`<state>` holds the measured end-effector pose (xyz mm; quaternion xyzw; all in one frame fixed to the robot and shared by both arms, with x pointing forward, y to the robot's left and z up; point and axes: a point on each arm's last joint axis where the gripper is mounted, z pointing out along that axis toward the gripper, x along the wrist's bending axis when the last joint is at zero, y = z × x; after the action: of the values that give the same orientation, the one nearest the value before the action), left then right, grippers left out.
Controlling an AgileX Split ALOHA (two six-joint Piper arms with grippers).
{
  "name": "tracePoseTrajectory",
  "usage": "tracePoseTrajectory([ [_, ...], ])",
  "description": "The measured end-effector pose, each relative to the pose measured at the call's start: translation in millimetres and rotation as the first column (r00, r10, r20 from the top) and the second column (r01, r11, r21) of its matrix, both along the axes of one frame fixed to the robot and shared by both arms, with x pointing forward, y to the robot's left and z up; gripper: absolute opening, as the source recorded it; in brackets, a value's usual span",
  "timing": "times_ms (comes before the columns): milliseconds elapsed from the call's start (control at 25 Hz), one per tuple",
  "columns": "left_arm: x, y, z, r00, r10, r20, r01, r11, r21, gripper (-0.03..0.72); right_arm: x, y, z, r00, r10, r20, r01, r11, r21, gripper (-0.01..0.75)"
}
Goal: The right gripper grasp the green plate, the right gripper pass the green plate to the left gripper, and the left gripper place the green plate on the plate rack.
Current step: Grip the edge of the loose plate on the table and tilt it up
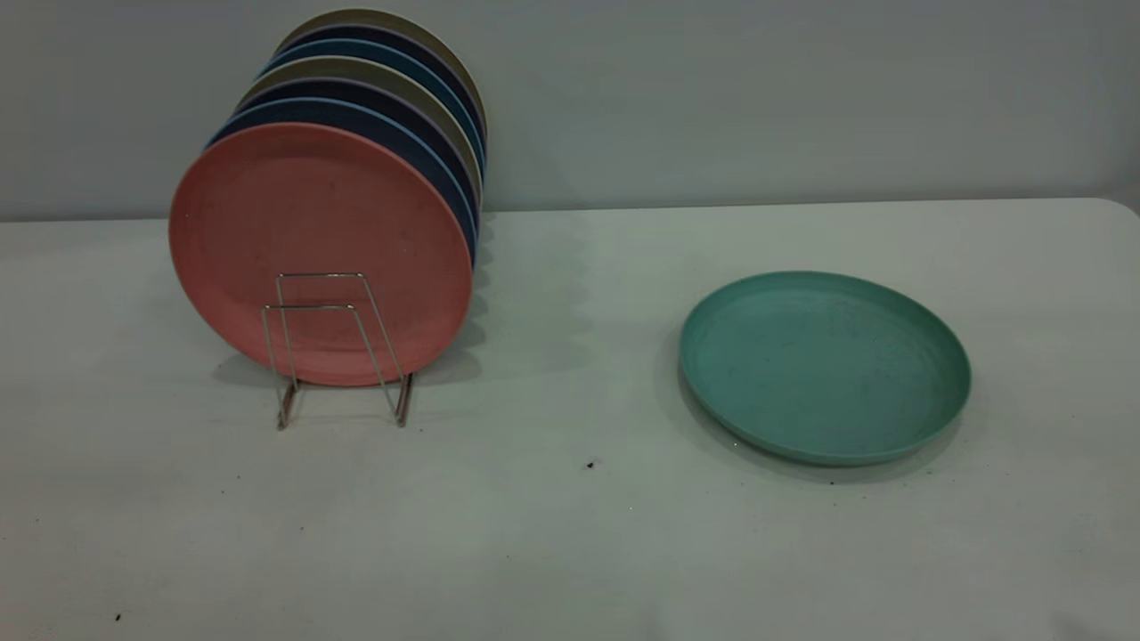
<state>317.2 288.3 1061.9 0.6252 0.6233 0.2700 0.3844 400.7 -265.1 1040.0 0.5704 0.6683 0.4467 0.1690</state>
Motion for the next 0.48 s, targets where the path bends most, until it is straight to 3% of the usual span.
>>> tracePoseTrajectory([
  [280,33,-8,-11,0.993,-0.069,-0.096,0.064,0.996,-0.055,0.515,72,-3,-56,0.986,-0.031,-0.165,0.042,0.997,0.061,0.423],
  [480,41,-9,-16,0.987,-0.089,-0.136,0.083,0.995,-0.054,0.515,120,-27,-98,0.947,-0.041,-0.320,0.089,0.987,0.136,0.425],
])
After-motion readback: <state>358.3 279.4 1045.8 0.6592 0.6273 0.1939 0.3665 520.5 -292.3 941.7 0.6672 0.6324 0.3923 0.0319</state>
